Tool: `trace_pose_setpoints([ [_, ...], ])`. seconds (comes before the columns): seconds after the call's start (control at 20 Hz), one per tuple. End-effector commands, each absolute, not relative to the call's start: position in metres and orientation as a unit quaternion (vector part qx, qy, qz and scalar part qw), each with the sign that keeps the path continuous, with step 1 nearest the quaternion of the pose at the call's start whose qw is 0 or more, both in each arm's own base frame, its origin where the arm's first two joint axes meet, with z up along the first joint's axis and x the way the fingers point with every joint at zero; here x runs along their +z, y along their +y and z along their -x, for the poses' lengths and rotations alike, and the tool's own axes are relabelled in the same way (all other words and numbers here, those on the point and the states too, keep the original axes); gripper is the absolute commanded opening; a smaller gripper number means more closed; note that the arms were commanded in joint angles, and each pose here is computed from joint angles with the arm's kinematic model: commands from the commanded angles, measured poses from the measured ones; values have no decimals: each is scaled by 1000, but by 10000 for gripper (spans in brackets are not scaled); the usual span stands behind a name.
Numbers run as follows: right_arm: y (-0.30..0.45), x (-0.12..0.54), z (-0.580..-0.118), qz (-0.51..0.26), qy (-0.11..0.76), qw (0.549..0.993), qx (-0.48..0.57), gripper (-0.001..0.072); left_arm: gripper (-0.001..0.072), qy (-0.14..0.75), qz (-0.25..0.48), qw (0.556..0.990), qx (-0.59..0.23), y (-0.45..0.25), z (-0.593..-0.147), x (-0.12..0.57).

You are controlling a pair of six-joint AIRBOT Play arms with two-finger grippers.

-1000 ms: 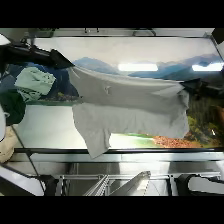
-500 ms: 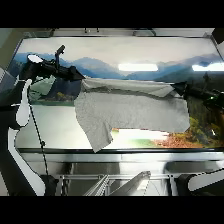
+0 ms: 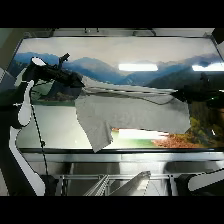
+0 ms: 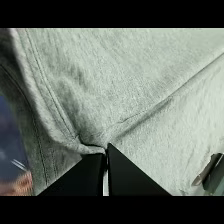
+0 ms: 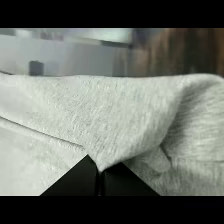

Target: Fold the shirts.

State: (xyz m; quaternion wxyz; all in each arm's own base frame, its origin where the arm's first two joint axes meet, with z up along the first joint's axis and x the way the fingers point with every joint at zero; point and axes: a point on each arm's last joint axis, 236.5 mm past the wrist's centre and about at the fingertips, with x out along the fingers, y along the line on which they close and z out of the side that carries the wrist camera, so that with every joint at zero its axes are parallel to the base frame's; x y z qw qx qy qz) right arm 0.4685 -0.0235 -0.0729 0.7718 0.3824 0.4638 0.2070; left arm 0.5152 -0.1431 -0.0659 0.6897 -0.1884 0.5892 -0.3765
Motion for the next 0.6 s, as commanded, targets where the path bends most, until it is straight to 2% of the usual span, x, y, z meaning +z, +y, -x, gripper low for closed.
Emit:
trace_pose_setpoints([
  [0.0, -32, -60, -474, -352, 461, 789, 203, 13, 6, 603, 182, 674, -385, -150, -505, -67],
  [0.1, -32, -55, -477, -348, 457, 792, 206, 33, 9, 602, 177, 675, -388, -159, -504, -67],
  [0.15, -31, -55, -477, -349, 459, 790, 208, 190, 98, 605, 174, 671, -393, -164, -501, -67],
  [0.2, -28, -54, -474, -351, 461, 786, 214, 252, 294, 612, 176, 663, -393, -167, -497, -67],
  [0.35, -36, -46, -449, -344, 500, 765, 213, 253, 298, 637, 183, 630, -404, -155, -479, -53],
  [0.45, -60, -41, -414, -315, 555, 748, 181, 303, 298, 659, 198, 606, -400, -134, -467, -36],
  [0.55, -83, -30, -377, -301, 592, 733, 144, 293, 297, 665, 227, 604, -378, -107, -456, -22],
])
